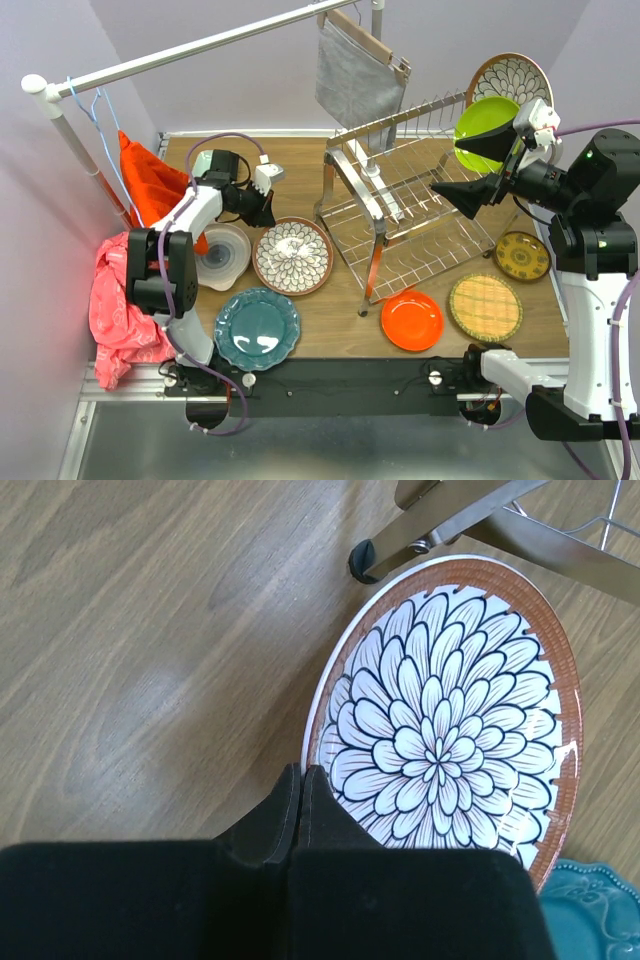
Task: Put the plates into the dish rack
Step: Grab a plate with the left arm
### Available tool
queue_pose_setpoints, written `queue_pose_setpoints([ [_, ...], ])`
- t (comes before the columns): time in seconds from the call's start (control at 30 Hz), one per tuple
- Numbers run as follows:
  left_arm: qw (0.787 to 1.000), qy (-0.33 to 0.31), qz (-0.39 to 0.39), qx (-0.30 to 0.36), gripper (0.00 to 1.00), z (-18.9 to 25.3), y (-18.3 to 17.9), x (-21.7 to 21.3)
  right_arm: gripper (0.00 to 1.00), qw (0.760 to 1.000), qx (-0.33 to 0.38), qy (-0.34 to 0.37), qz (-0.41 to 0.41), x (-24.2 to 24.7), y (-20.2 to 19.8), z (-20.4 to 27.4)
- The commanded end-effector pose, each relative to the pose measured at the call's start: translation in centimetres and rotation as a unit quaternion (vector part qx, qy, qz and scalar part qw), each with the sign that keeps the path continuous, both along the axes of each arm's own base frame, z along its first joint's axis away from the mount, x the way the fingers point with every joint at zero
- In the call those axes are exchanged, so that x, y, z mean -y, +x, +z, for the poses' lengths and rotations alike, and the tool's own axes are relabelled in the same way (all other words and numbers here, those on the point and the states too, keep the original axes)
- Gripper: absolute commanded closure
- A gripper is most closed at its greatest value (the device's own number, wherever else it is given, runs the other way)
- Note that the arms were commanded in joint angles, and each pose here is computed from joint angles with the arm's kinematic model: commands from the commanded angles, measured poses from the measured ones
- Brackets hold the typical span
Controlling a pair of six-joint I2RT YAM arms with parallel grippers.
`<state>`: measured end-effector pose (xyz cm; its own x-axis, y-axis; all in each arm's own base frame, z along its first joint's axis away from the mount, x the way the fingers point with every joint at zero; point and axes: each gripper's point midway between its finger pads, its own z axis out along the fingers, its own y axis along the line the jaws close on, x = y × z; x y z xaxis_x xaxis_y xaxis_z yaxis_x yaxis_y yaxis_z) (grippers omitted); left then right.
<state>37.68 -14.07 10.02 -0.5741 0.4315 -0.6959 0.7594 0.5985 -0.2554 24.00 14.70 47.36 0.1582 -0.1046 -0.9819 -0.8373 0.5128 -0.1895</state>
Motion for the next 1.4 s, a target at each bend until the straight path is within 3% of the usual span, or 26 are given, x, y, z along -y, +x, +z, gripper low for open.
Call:
queue_pose_setpoints([
  [0.0,1.000,0.014,0.004,-0.002,1.00,-1.6,1.5,-0.2,0.00,1.000,0.012,0.000,-0.008,0.2,0.0,0.3],
  [0.27,1.000,0.019,-0.007,-0.011,0.98,-3.3,2.8,-0.1,0.00,1.000,0.011,0.000,-0.015,0.4,0.2,0.3],
  [0.47,0.999,0.008,-0.017,-0.029,0.67,-4.3,1.9,0.2,0.00,1.000,0.009,0.000,-0.014,0.3,0.5,0.3],
  [0.53,0.999,0.004,-0.023,-0.037,0.52,-4.7,1.4,0.3,0.00,1.000,0.012,0.001,-0.015,0.4,0.5,0.7],
  [0.63,0.998,0.002,-0.027,-0.048,0.42,-5.6,1.0,0.4,0.00,1.000,0.015,0.001,-0.018,0.4,0.7,1.1],
  [0.7,0.998,0.002,-0.028,-0.053,0.42,-5.9,0.9,0.3,0.00,1.000,0.015,0.002,-0.018,0.4,0.7,1.1],
  [1.0,0.993,-0.044,-0.053,-0.095,0.50,-6.8,0.0,1.2,0.00,1.000,0.013,0.001,-0.021,0.5,1.2,1.1],
  [1.2,0.992,-0.053,-0.057,-0.102,0.62,-7.1,-0.3,1.4,0.00,1.000,0.010,0.000,-0.024,0.5,1.4,0.8],
  [1.3,0.991,-0.053,-0.055,-0.106,0.76,-7.2,-0.2,1.4,0.00,1.000,0.010,0.000,-0.026,0.6,1.4,0.7],
  [1.37,0.992,-0.053,-0.054,-0.101,0.95,-6.9,0.2,1.4,0.00,1.000,0.009,0.000,-0.025,0.6,1.4,0.6],
])
